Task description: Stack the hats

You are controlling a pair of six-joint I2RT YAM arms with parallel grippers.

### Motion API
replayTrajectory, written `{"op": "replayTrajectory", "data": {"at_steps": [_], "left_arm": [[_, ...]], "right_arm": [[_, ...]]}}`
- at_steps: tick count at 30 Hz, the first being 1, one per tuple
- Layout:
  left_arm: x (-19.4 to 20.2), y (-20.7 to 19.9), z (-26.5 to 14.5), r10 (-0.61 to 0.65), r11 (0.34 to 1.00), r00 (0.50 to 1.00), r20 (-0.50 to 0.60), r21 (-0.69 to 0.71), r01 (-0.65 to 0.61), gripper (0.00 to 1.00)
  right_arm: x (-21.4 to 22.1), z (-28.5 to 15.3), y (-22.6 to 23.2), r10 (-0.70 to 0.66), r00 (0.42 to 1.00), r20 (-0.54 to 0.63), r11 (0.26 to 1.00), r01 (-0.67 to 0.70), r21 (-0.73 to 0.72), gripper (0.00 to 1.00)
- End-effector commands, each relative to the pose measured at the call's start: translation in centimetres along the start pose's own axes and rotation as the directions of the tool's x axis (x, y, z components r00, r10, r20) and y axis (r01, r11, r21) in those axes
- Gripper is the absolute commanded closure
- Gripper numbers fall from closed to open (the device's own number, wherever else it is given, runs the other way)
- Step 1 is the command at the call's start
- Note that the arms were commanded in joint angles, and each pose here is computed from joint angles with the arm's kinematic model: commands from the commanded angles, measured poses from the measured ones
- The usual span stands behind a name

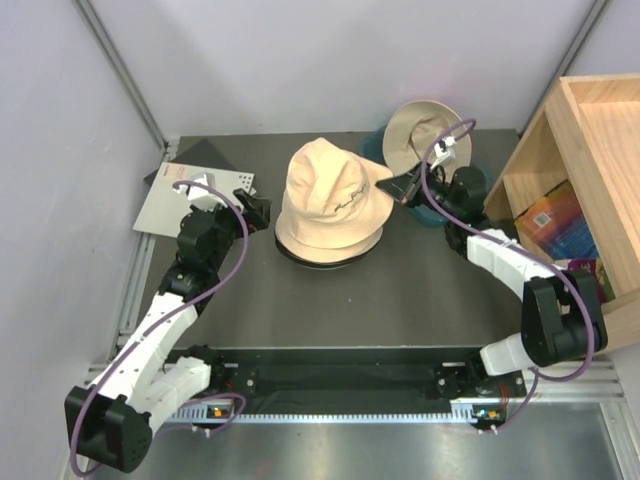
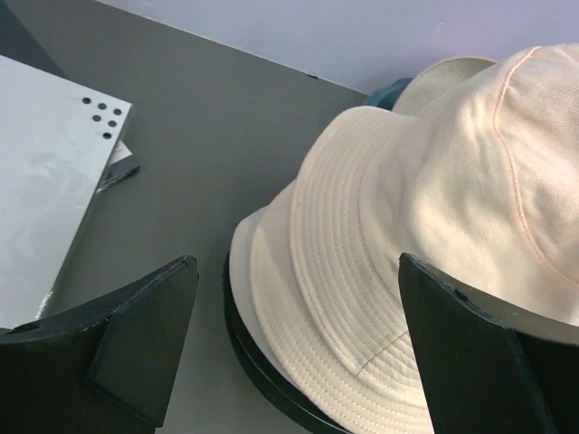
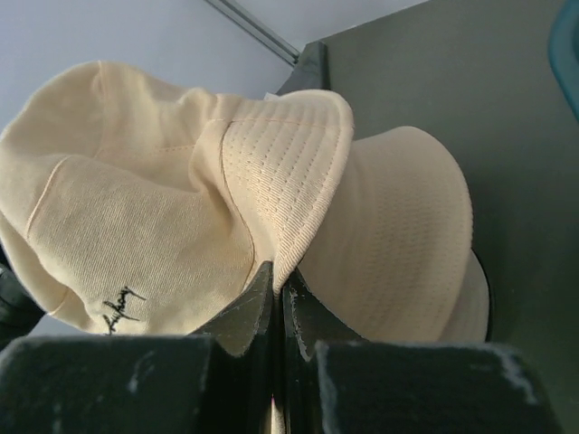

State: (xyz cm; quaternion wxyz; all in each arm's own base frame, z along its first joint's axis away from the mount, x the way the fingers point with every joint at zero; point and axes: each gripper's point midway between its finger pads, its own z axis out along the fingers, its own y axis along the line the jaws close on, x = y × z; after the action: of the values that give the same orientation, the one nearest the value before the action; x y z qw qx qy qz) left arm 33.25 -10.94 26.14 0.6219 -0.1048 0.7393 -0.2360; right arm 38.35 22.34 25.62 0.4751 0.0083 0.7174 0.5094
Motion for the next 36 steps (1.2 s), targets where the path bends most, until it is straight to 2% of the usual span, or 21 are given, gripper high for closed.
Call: {"op": "replayTrajectory", "data": {"at_steps": [1, 10, 14, 15, 17, 22, 28, 36], "left_arm": [[-1.7, -2.6, 0.1, -0.096, 0.988, 0.992, 0.077, 0.132, 0.086, 0.05], [0.4, -4.0, 0.9, -0.197, 0.952, 0.980, 0.021, 0.241, 0.186, 0.11], [2.8, -2.8, 1.8, -0.246, 0.933, 0.968, -0.045, 0.261, 0.249, 0.14], [2.0, -3.3, 1.7, -0.284, 0.909, 0.958, -0.025, 0.310, 0.277, 0.16], [2.9, -2.6, 1.7, -0.309, 0.890, 0.949, -0.059, 0.335, 0.310, 0.17], [3.0, -3.7, 1.9, -0.299, 0.858, 0.950, -0.085, 0.411, 0.307, 0.18], [4.5, -3.9, 2.5, -0.336, 0.811, 0.929, -0.154, 0.454, 0.369, 0.21], [6.0, -4.0, 3.7, -0.363, 0.782, 0.905, -0.223, 0.455, 0.426, 0.22]], "right_arm": [[-0.3, 0.1, -2.1, -0.019, 1.000, 0.021, 1.000, 0.019, 0.015, 0.98], [1.1, 1.1, -4.2, 0.004, 1.000, -0.019, 1.000, -0.004, 0.031, 0.95], [1.2, 1.1, -4.3, 0.005, 1.000, -0.021, 1.000, -0.005, 0.031, 0.95], [1.1, 1.1, -4.4, 0.005, 1.000, -0.020, 1.000, -0.004, 0.030, 0.95], [1.2, 1.1, -4.4, 0.004, 1.000, -0.023, 1.000, -0.003, 0.026, 0.94], [1.3, 1.1, -4.6, 0.003, 1.000, -0.027, 1.000, -0.003, 0.023, 0.94], [1.0, 1.2, -4.4, 0.005, 1.000, -0.022, 1.000, -0.005, 0.019, 0.94], [0.7, 1.2, -4.1, -0.003, 1.000, -0.018, 1.000, 0.004, 0.021, 0.94]]}}
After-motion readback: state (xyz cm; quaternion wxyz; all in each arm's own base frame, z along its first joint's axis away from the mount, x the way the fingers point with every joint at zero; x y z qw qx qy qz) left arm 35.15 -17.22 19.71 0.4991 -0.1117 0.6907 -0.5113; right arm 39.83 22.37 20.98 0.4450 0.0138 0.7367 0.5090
